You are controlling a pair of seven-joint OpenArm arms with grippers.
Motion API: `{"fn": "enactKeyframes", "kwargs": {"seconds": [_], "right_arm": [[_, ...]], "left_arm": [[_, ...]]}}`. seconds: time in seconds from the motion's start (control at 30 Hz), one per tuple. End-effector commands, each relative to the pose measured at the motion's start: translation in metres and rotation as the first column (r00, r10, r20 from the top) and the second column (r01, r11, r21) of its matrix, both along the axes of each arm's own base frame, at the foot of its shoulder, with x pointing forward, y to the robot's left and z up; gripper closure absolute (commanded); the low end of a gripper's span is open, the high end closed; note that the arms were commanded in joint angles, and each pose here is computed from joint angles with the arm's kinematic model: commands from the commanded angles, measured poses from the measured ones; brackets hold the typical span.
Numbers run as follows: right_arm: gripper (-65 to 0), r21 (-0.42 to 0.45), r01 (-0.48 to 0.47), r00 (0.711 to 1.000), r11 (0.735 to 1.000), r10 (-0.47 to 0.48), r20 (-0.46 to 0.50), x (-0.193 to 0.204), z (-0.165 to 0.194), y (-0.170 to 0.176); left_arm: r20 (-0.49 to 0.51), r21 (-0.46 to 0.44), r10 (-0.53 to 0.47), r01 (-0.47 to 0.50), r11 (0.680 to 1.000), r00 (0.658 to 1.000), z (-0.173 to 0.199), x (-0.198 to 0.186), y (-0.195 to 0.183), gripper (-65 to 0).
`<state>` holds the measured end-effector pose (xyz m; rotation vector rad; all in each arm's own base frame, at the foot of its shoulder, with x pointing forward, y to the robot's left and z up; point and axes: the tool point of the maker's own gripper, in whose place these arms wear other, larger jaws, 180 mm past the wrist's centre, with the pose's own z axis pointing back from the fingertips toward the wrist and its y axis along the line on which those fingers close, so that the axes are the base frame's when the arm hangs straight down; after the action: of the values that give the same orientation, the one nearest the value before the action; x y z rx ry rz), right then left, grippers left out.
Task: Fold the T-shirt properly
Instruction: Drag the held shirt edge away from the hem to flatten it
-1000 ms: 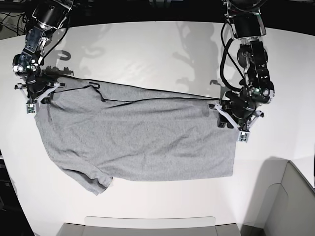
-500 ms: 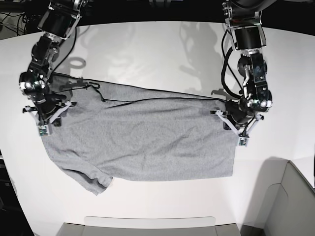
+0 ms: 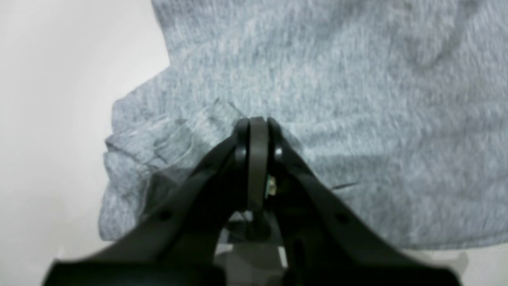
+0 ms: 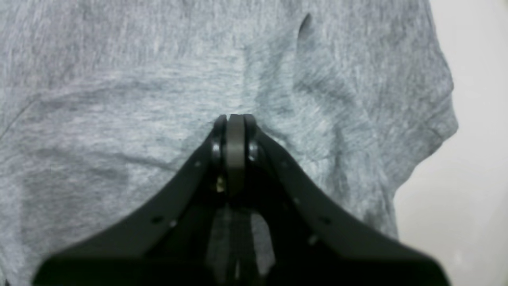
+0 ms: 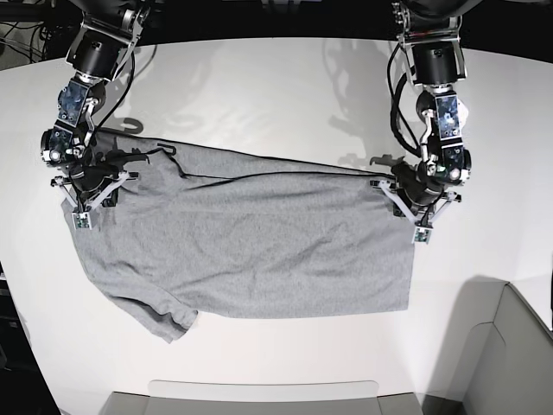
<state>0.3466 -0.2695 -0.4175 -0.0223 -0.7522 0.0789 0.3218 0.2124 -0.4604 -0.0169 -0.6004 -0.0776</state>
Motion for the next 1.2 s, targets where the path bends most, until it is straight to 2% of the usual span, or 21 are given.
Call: {"fn": "enactKeyframes", "kwargs": {"seconds": [0.0, 0.1, 0.2, 0.4, 0.53, 0.77, 0.87, 1.0, 1.17], "right_arm": [[0.0, -0.051, -0.011, 0.995, 0.999, 0.006, -0.098, -0.018, -0.013, -0.009], [0.0, -0.057, -0.017, 0.992, 0.998, 0.009, -0.129, -0.034, -0.022, -0.01], [0.0, -0.07, -0.025, 0.99, 0.997, 0.015, -0.144, -0.047, -0.026, -0.01], [0.0, -0.076, -0.027, 0.988, 0.997, 0.015, -0.154, -0.056, -0.028, -0.011], [0.0, -0.077, -0.028, 0.989, 0.997, 0.017, -0.147, -0.053, -0.026, -0.011], [0.0, -0.077, -0.027, 0.991, 0.997, 0.017, -0.134, -0.047, -0.022, -0.011], [0.0, -0.077, -0.024, 0.991, 0.997, 0.014, -0.135, -0.048, -0.023, -0.012], [0.0, -0.078, -0.023, 0.99, 0.997, 0.012, -0.137, -0.049, -0.023, -0.012], [0.0, -0.078, -0.023, 0.991, 0.997, 0.013, -0.133, -0.048, -0.022, -0.012]], "left_arm": [[-0.159, 0.068, 0.008, 0.003, 0.998, 0.987, -0.023, -0.04, 0.02, 0.0], [-0.23, 0.071, -0.016, 0.033, 0.997, 0.973, -0.04, -0.075, 0.025, 0.0], [-0.282, 0.054, -0.108, 0.128, 0.99, 0.953, -0.049, -0.1, 0.025, 0.0], [-0.3, 0.067, -0.149, 0.177, 0.982, 0.942, -0.046, -0.127, 0.026, 0.0], [-0.284, 0.072, -0.149, 0.176, 0.982, 0.947, -0.042, -0.122, 0.025, 0.0], [-0.181, 0.097, -0.146, 0.165, 0.982, 0.973, -0.014, -0.064, 0.027, 0.0], [-0.179, 0.111, -0.133, 0.154, 0.982, 0.975, -0.006, -0.055, 0.032, 0.0], [-0.106, 0.138, -0.074, 0.088, 0.986, 0.992, 0.018, -0.043, 0.05, 0.0], [-0.036, 0.159, -0.082, 0.087, 0.983, 0.996, 0.039, -0.03, 0.05, 0.0]]}}
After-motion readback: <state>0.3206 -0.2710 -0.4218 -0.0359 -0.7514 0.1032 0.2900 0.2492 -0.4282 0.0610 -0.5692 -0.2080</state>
